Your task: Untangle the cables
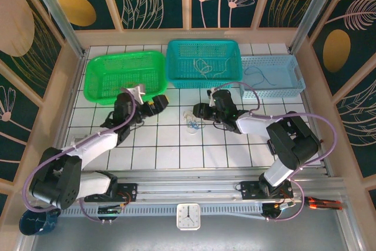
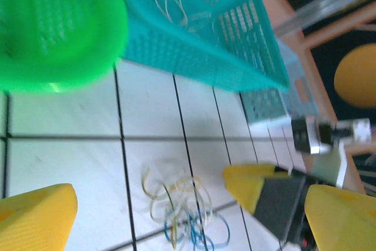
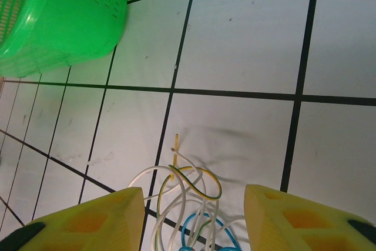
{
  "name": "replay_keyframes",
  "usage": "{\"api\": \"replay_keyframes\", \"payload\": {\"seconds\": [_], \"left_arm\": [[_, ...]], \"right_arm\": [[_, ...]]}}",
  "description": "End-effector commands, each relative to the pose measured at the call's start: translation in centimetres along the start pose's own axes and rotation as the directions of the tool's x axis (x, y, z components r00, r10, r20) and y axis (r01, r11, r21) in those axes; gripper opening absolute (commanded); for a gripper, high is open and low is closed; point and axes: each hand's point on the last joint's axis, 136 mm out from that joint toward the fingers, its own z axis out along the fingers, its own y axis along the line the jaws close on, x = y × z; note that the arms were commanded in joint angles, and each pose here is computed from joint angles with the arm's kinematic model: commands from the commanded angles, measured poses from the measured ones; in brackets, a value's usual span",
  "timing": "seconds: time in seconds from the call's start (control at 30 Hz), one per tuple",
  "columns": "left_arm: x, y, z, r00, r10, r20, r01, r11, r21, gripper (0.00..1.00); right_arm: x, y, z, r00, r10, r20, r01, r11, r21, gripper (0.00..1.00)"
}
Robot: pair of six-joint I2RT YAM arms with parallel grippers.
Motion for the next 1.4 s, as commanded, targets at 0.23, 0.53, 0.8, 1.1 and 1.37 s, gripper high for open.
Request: {"api": "replay_keyframes", "payload": {"seconds": [0.23, 0.53, 0.8, 1.1, 1.37], "left_arm": [[4.7, 0.2, 3.6, 0.98, 0.167, -0.107, -0.175, 0.983, -0.065, 0.99], [7.0, 0.3, 5.0, 0.934, 0.315, -0.17, -0.325, 0.945, -0.033, 0.88], [8.0, 0.2, 6.1, 0.898, 0.382, -0.219, -0.394, 0.919, -0.012, 0.54], [8.5, 0.0, 7.9, 0.884, 0.397, -0.247, -0.405, 0.914, 0.02, 0.39], [8.7, 0.3, 8.9, 0.879, 0.398, -0.262, -0.407, 0.913, 0.019, 0.37]], "right_arm": [[-1.8, 0.0, -1.6, 0.998, -0.023, 0.058, 0.022, 0.999, 0.025, 0.46], [-2.7, -0.2, -3.1, 0.996, -0.016, 0.09, 0.013, 0.999, 0.03, 0.47], [-1.5, -0.5, -2.9, 0.998, 0.011, 0.066, -0.012, 1.0, 0.008, 0.47], [-0.4, 0.3, -2.3, 0.999, 0.009, 0.039, -0.008, 1.0, -0.016, 0.46], [-0.1, 0.8, -2.1, 0.999, 0.002, 0.034, -0.001, 1.0, -0.025, 0.46]]}}
